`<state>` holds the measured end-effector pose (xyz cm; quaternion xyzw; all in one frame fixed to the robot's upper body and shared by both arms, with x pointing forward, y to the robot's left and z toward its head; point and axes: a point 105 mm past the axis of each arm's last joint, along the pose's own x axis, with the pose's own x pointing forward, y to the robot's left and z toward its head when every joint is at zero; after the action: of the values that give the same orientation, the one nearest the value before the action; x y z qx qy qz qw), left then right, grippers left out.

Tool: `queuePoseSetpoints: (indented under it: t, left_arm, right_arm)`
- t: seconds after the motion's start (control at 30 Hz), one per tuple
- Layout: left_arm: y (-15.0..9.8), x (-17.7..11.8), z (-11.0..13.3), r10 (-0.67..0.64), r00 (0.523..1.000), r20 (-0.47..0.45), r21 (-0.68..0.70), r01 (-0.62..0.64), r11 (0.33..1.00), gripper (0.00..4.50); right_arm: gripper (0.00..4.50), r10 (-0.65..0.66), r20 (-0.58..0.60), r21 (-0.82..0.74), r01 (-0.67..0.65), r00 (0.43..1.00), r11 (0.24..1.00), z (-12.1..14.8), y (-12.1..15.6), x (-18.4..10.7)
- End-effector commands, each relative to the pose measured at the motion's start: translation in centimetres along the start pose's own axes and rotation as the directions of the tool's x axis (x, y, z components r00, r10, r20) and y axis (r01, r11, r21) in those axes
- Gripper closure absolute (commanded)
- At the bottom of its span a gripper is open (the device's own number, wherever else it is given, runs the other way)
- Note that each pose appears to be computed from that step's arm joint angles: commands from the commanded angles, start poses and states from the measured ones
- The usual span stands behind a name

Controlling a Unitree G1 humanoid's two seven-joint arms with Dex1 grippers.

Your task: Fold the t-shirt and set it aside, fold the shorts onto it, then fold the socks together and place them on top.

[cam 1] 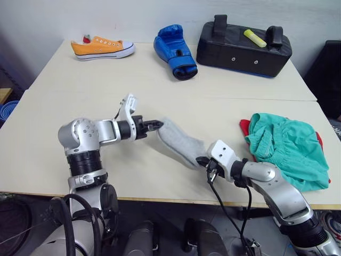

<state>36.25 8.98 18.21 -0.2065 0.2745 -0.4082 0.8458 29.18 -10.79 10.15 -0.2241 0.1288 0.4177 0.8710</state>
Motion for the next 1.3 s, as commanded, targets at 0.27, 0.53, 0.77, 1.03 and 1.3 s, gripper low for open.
queuePoseSetpoints:
  t: [0.27,0.53,0.77,1.03,1.3]
  left_arm:
    - [-5.7,5.0,-1.0,-0.083,0.960,-0.266,0.676,0.247,0.694,4.44]
    - [-6.7,7.8,-5.5,-0.098,0.902,-0.421,0.691,0.389,0.609,4.44]
    - [-5.3,7.8,-6.3,-0.090,0.891,-0.445,0.666,0.397,0.632,3.96]
    - [-5.3,7.2,-7.1,-0.159,0.867,-0.471,0.603,0.449,0.660,1.49]
    - [-5.6,7.6,-7.9,-0.166,0.859,-0.484,0.600,0.464,0.652,0.02]
  right_arm:
    - [4.50,-0.028,-0.014,0.002,0.028,1.000,1.000,-0.6,-0.4,0.2]
    - [4.50,-0.048,-0.016,0.029,0.048,0.999,0.998,-0.9,-0.3,0.1]
    - [4.50,-0.064,-0.016,0.039,0.065,0.998,0.997,-1.0,-0.2,-0.3]
    - [4.50,-0.134,0.050,0.111,0.128,0.990,0.986,1.3,-1.8,-3.4]
    - [4.50,-0.148,0.185,0.169,0.117,0.971,0.979,7.1,-4.2,-3.3]
